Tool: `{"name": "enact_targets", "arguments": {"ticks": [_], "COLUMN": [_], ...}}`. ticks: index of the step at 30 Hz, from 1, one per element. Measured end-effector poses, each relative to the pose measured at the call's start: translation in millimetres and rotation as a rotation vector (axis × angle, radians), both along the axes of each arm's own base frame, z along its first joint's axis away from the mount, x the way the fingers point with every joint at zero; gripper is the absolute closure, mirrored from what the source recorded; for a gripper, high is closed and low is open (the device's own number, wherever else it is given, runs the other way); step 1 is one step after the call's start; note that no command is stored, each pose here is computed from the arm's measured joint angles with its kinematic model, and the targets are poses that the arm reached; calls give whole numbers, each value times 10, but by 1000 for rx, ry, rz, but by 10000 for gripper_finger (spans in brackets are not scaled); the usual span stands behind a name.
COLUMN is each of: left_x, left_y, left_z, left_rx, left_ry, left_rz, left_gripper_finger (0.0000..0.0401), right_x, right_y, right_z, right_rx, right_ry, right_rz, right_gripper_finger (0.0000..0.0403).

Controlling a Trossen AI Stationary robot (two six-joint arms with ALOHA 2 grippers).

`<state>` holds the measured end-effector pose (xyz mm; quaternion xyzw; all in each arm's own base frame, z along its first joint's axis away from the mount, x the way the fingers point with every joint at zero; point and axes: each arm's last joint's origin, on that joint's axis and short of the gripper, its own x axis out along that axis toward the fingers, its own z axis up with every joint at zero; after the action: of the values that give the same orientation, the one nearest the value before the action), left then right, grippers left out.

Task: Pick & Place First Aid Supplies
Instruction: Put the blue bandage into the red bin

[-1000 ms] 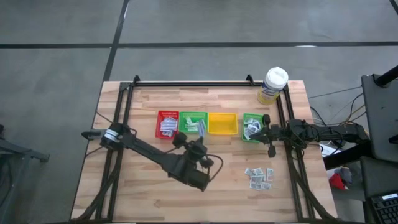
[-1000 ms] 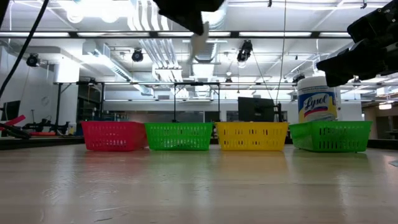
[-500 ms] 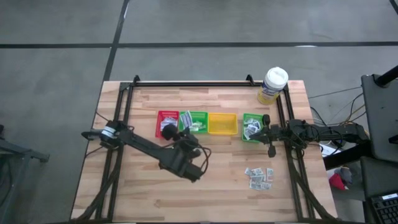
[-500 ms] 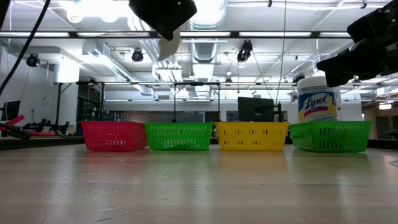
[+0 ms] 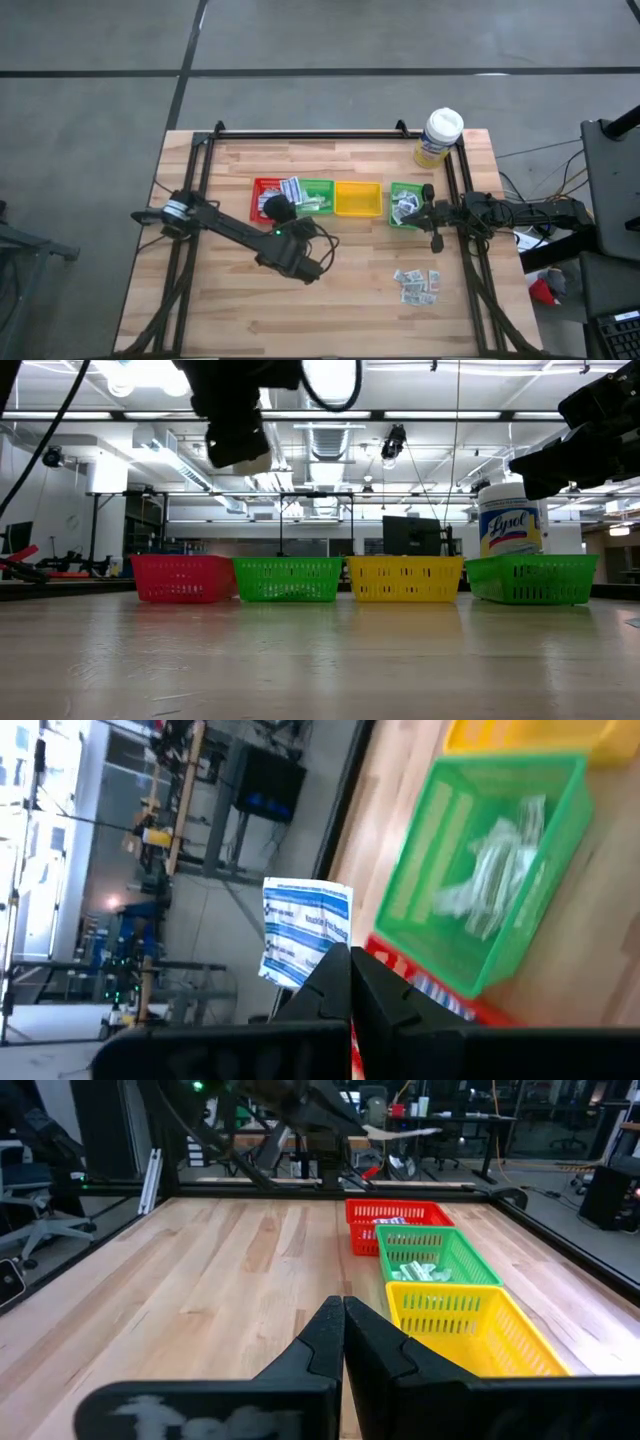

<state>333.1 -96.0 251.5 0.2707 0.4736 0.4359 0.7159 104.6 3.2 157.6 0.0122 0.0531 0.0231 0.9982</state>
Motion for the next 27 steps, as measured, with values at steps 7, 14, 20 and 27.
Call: {"name": "enact_targets", "arguments": {"ticks": [7,14,20,27], "left_x": [-211,-582,-841,-877], "left_y": [178,376,542,725], "left_z": [-26,69,140,113], "left_rx": [-52,-90,-171,-291], "left_ry": [10,-72,-144,-248], "left_rz": [77,157,236,347], "left_gripper_finger": [401,401,401,401], "right_x": [0,1,0,0], "right_y": [0,0,0,0], "right_z": [0,0,0,1], "right_rx": [1,0,0,1], "right_ry": [0,0,-1,0], "right_rz": [0,0,-1,0], "right_gripper_finger": [394,394,394,394]}}
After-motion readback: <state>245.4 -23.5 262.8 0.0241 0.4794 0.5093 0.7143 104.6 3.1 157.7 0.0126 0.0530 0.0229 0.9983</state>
